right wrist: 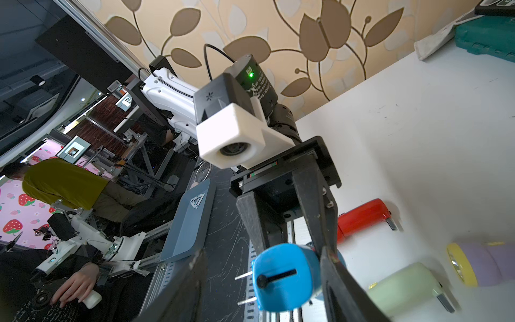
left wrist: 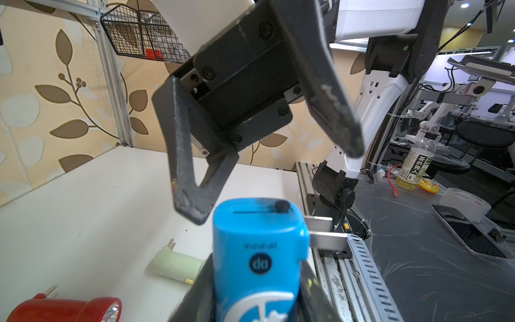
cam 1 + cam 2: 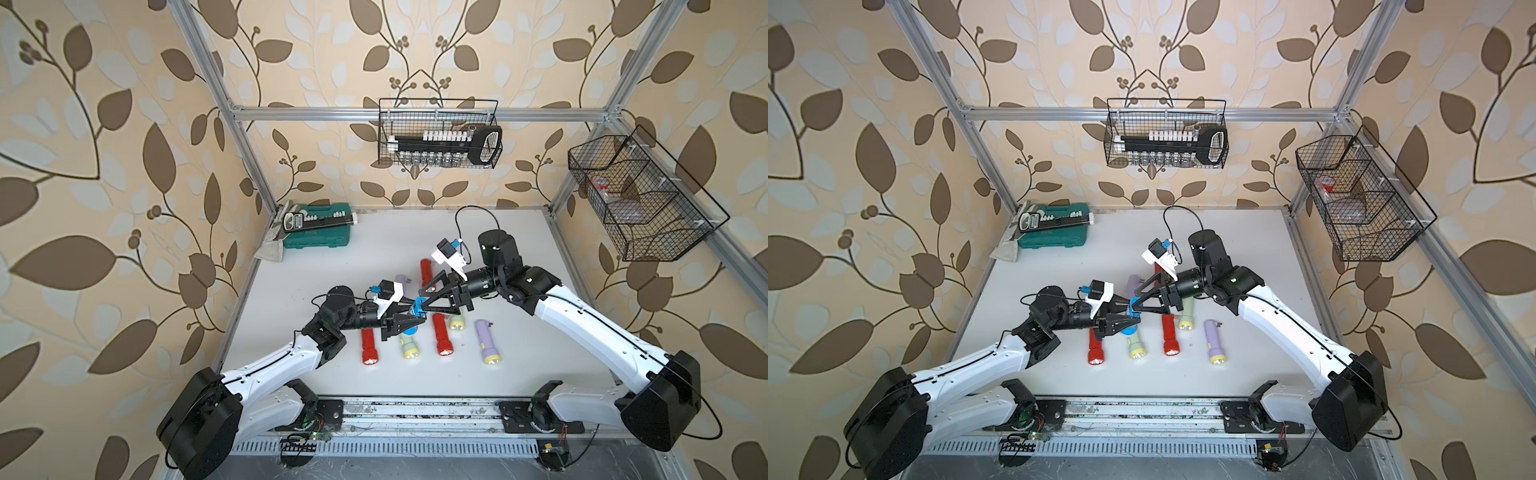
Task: Close the plug at the bottom of the flashlight
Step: Close the plug of the flashlight.
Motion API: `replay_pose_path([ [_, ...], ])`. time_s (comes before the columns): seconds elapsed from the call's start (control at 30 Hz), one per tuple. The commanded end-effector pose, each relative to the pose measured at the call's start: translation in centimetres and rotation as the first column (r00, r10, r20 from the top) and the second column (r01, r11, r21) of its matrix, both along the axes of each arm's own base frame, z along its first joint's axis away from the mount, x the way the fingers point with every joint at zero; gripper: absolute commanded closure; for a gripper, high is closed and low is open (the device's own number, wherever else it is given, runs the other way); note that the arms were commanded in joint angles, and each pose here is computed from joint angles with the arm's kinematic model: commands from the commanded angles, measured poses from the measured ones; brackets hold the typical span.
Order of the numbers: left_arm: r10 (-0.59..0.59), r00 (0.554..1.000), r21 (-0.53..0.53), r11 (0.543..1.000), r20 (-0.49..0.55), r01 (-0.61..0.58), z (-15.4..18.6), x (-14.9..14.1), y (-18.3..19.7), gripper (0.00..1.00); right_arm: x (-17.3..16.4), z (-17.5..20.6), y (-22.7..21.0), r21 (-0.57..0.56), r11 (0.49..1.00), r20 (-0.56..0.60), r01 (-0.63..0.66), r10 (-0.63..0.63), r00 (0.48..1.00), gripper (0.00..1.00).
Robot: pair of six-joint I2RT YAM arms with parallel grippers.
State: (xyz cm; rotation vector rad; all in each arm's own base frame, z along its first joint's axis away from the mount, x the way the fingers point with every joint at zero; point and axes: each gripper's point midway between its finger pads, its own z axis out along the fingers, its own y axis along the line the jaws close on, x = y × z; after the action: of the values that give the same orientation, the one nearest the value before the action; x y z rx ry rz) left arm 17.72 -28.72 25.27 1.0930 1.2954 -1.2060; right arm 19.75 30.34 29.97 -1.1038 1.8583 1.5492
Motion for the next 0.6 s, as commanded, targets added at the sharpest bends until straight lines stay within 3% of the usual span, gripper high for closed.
replay_pose_path([
  [0.0,-0.058,0.996,-0.054,0.997,0.061,0.061,2.3,-1.0,-0.2,1.0,-0.6,0.5,0.1,0.021,0.999,0.019,-0.028,0.028,0.999,0.43],
  [0.23,-0.084,0.994,-0.07,0.994,0.064,0.088,3.1,-1.3,-0.4,1.0,-0.7,0.0,0.0,0.015,1.0,0.016,-0.027,0.027,1.0,0.5],
  [0.57,-0.081,0.994,-0.08,0.993,0.075,0.087,3.7,-1.5,-0.2,1.0,-0.4,-1.2,0.0,-0.006,1.0,-0.004,-0.008,0.008,1.0,0.5],
])
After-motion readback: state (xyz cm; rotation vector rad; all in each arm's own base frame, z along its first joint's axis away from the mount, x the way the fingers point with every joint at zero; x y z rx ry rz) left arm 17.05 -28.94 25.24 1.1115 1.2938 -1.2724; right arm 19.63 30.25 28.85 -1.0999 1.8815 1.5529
